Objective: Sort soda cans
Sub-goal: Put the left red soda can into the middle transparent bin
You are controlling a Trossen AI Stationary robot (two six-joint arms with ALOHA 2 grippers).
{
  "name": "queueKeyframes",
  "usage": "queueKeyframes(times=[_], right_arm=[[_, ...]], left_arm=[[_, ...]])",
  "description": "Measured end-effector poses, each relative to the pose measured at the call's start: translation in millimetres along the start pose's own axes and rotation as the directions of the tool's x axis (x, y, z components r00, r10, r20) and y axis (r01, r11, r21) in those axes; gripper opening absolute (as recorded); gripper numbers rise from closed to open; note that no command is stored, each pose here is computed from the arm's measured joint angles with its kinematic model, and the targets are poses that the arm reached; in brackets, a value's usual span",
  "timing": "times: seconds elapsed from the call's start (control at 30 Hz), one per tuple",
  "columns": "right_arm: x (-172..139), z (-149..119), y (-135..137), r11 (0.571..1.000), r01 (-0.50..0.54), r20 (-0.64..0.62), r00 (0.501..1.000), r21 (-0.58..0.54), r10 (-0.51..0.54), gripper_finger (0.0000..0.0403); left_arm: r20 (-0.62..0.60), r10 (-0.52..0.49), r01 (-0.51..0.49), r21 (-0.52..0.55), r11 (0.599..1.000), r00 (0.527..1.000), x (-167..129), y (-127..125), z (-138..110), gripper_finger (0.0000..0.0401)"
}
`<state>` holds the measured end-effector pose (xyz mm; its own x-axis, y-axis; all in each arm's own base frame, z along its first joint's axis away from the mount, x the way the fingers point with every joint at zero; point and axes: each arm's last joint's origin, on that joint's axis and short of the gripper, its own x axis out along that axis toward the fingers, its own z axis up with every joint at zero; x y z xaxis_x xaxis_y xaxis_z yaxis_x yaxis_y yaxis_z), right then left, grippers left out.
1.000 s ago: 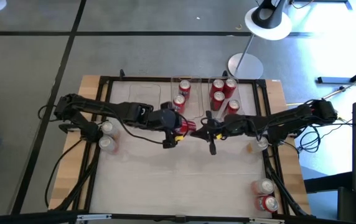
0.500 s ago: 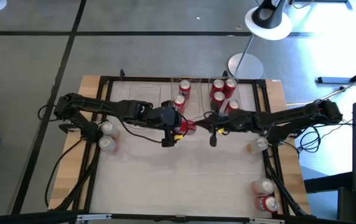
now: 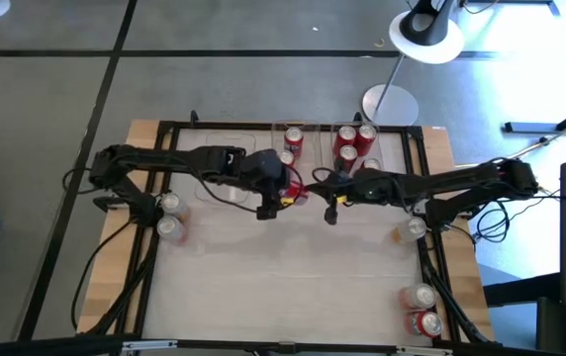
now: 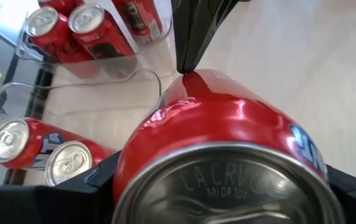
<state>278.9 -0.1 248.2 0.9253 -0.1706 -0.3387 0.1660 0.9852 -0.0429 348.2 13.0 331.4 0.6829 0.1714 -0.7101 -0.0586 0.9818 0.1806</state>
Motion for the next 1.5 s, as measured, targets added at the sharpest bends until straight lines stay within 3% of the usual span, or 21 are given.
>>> queueKeyframes(times=[0.2, 0.33, 0.53, 0.73, 1.07, 1.23, 1.5], right_arm=[[3.4, -3.5, -2.3, 1.0, 0.008, -0.013, 1.0, -0.003, -0.008, 0.0001], [2.9, -9.4, -7.7, 0.996, 0.084, -0.072, 0.994, -0.02, -0.086, 0.0001], [-25.5, 1.9, -17.6, 0.963, 0.264, -0.07, 0.961, -0.059, -0.268, 0.0001], [-62.8, 11.8, -27.4, 0.95, 0.306, -0.05, 0.95, -0.067, -0.309, 0.0001], [-85.7, 7.4, -36.5, 0.922, 0.375, -0.113, 0.916, -0.096, -0.384, 0.0001], [-86.1, 1.5, -36.6, 0.922, 0.379, -0.167, 0.906, -0.083, -0.388, 0.0001], [-87.2, -2.6, -36.4, 0.922, 0.383, -0.206, 0.9, -0.045, -0.384, 0.0001]], left_arm=[[-0.037, -0.015, 0.015, 0.016, 1.0, 0.999, 14.8, 9.6, -3.8, 0.0286], [-0.047, -0.019, 0.021, 0.033, 0.999, 0.999, 30.1, 16.2, -5.2, 0.0286], [0.09, 0.056, -0.055, -0.017, 0.998, 0.994, 41.7, 43.5, 5.2, 0.0286], [0.134, 0.121, -0.115, -0.053, 0.992, 0.984, 44.8, 65.1, 10.1, 0.0286], [-0.042, 0.127, -0.132, -0.135, 0.982, 0.991, 46.0, 98.5, 30.7, 0.0286], [-0.175, 0.094, -0.122, -0.153, 0.981, 0.98, 64.2, 102.1, 35.1, 0.0286], [-0.254, 0.034, -0.076, -0.159, 0.984, 0.967, 99.3, 99.4, 28.3, 0.0286]])
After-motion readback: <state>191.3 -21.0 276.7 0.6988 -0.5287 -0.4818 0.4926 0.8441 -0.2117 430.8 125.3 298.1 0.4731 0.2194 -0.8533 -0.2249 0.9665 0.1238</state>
